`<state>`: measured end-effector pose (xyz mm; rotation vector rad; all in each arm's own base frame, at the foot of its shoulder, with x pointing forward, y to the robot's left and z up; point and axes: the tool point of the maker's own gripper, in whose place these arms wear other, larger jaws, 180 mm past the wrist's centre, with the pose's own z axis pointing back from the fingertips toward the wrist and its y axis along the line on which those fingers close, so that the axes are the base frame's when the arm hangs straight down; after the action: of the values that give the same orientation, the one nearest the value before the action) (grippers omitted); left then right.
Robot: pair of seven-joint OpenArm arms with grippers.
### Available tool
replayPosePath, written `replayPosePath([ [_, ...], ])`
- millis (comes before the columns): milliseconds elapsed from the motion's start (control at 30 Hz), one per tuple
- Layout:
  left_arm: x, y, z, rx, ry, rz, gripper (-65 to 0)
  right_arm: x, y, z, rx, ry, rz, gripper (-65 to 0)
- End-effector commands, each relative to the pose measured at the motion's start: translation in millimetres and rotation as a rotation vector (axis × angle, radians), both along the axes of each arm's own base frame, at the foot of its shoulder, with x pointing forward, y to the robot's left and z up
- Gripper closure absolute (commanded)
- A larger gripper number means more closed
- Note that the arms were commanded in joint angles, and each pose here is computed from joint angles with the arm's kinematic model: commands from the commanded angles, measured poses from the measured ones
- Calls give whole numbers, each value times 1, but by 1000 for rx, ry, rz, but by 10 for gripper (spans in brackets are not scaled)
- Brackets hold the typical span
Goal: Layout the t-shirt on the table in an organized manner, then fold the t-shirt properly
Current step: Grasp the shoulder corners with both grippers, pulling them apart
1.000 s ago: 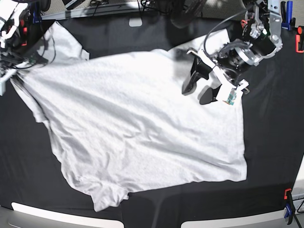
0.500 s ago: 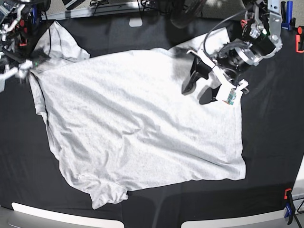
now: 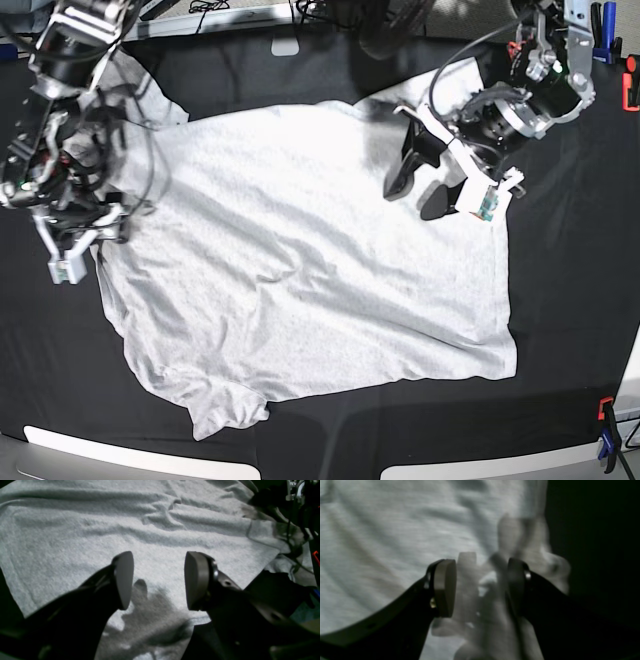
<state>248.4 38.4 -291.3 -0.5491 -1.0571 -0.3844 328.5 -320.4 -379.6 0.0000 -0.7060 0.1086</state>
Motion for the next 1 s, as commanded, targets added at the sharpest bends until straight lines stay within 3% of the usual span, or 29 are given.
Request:
replayPosePath([
  [0,3,-2,14,-30,-47,0,-305,8,-21,22,-50,-47,-20,-319],
  [133,3,-2,14,-30,-47,1,-305,12,-61,45,-104,-128,-60,-319],
  [367,0,-2,7,-5,-13,-11,-305,-20,-168,33,-246,-1,-338,-319],
  [500,-24,-14,-2,104,-25,-186,-305,-28,-194,66,-332,10,-346,-319],
  [600,-42,-22,0,118,-44,-269,-305,-25,-188,89,-360,-19,-299,-319],
  [700,-60,-20,-13,149,16,-295,-305,-27,-160,96,-361,1,-176,-319],
  [867,-102,27,-68,456,208,-342,-305,-48,-128,103,-433,90,-58,-319],
  [967,-121,46,-78,533,222,-379,-305,-50,-114,111,-478,69,-3,-319],
])
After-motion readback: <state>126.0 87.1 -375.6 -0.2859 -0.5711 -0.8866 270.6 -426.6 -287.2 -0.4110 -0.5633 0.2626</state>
